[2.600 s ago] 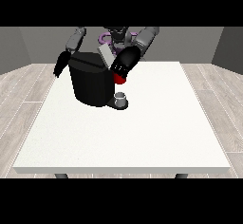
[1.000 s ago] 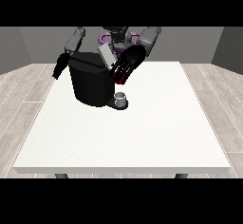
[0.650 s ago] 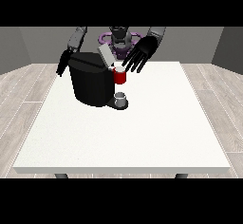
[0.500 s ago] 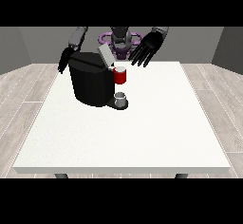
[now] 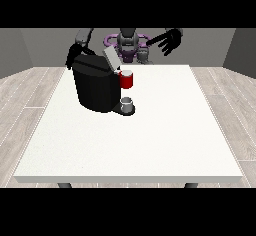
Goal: Insert the coffee pod into the coffee machine and close the lid
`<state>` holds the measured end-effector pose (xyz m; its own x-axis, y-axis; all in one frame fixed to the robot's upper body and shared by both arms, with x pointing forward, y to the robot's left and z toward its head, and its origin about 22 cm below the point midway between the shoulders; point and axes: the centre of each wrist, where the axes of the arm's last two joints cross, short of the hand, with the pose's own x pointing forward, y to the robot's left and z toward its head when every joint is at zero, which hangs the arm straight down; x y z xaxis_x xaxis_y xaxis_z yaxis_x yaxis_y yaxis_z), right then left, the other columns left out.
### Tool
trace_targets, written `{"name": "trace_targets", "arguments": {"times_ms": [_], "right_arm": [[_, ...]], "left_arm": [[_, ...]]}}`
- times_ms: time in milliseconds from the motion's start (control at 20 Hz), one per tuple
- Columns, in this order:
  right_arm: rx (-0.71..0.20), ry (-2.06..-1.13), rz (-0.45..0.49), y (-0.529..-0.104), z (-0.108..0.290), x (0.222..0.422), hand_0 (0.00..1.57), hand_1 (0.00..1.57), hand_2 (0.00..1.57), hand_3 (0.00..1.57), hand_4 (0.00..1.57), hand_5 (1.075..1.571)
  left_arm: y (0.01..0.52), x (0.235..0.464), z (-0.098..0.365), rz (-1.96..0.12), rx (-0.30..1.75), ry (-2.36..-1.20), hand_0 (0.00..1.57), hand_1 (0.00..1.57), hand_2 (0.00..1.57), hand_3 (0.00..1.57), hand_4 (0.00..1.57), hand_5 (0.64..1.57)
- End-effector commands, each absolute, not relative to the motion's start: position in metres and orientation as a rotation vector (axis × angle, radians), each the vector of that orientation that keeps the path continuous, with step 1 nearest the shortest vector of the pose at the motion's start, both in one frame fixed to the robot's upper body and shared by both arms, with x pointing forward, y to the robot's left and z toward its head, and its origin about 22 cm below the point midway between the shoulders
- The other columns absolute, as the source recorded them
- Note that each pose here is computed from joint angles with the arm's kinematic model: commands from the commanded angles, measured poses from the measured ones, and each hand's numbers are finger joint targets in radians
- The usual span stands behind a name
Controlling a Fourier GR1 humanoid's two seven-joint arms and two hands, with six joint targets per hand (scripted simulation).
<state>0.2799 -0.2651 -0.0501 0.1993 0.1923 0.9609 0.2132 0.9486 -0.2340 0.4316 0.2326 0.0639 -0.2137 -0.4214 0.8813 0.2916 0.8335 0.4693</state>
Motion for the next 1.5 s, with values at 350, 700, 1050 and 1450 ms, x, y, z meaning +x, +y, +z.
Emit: {"name": "trace_targets", "arguments": {"times_ms": [350,700,1050,1450], "right_arm": [[-0.158,-1.472,0.095,-0.263,-0.014,0.291,0.00,0.00,0.00,0.00,0.00,1.571],[-0.192,-1.505,0.218,-0.267,0.017,0.302,0.00,0.00,0.00,0.00,0.24,1.571],[-0.216,-1.487,0.051,-0.283,0.039,0.342,0.00,0.00,0.00,0.00,0.11,1.571],[-0.082,-1.489,-0.017,-0.271,0.043,0.354,0.00,0.00,0.00,0.00,0.10,1.571]], "left_arm": [[0.226,0.350,-0.070,-0.355,-0.154,-1.391,0.00,0.00,0.00,0.00,0.44,1.571],[0.233,0.338,-0.070,-0.296,-0.154,-1.374,0.00,0.00,0.00,0.00,0.35,1.571],[0.218,0.334,-0.054,-0.352,-0.210,-1.489,0.00,0.00,0.00,0.00,0.40,1.571],[0.238,0.333,-0.020,-0.323,-0.145,-1.561,0.00,0.00,0.00,0.00,0.36,1.571]]}}
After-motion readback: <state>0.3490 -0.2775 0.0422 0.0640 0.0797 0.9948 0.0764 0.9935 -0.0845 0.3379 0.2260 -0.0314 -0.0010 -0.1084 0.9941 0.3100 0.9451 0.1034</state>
